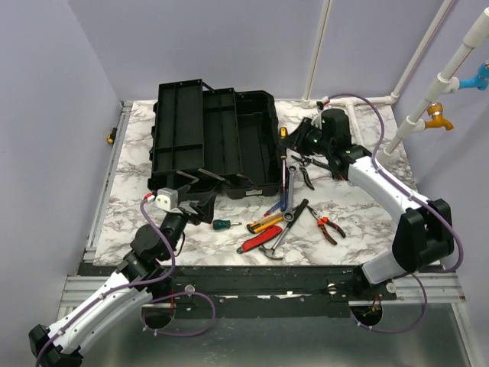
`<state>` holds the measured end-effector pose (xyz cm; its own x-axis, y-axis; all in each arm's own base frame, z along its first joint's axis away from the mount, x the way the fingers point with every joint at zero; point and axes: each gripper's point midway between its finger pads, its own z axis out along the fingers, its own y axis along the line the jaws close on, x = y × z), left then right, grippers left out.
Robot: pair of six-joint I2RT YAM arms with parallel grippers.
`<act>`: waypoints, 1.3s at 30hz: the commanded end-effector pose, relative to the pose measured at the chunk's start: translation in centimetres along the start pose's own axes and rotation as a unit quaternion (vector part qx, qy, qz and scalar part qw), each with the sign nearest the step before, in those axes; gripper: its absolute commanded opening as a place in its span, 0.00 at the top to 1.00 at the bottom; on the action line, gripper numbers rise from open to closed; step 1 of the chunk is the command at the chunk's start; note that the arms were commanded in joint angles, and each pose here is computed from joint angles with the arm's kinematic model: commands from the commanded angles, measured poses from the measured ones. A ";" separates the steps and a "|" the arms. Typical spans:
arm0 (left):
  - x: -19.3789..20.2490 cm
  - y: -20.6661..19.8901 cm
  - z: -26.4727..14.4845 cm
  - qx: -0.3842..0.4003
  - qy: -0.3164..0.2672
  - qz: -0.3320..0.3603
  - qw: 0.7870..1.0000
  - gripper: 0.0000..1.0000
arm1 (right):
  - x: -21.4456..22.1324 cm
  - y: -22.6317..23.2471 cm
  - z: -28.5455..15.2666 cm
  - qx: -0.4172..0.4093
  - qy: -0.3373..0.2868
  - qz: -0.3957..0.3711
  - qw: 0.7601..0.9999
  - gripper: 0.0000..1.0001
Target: Pack the tool kit
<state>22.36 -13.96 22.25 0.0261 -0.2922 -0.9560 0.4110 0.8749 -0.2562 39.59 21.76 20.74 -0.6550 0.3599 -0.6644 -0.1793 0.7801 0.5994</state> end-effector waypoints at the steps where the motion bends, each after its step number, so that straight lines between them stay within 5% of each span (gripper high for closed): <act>1: 0.3 0.3 0.1 -0.005 -0.004 0.007 1.000 0.04 | -2.4 8.4 1.7 -0.125 -0.015 0.000 0.992 0.97; 10: 0.5 0.4 0.0 -0.004 -0.010 0.011 1.000 0.04 | -1.5 15.3 6.9 -0.158 -0.007 -0.036 0.987 0.97; 26: 0.6 -0.1 0.2 0.008 -0.005 0.015 1.000 0.05 | -0.6 13.8 13.7 -0.077 -0.021 -0.048 0.996 0.94; 32: 0.6 -0.2 0.2 0.010 -0.005 0.015 1.000 0.05 | -0.4 13.4 14.4 -0.058 -0.015 -0.057 0.997 0.43; 39: 0.5 -0.3 0.2 0.013 -0.004 0.015 1.000 0.05 | -1.4 13.4 12.8 -0.050 -0.031 -0.064 0.996 0.39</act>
<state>22.56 -14.07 20.98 0.0248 -0.2606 -0.9651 0.4093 0.8834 -0.2280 47.74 39.18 22.03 -0.6177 0.2899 -0.7311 -0.3342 0.7447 0.5777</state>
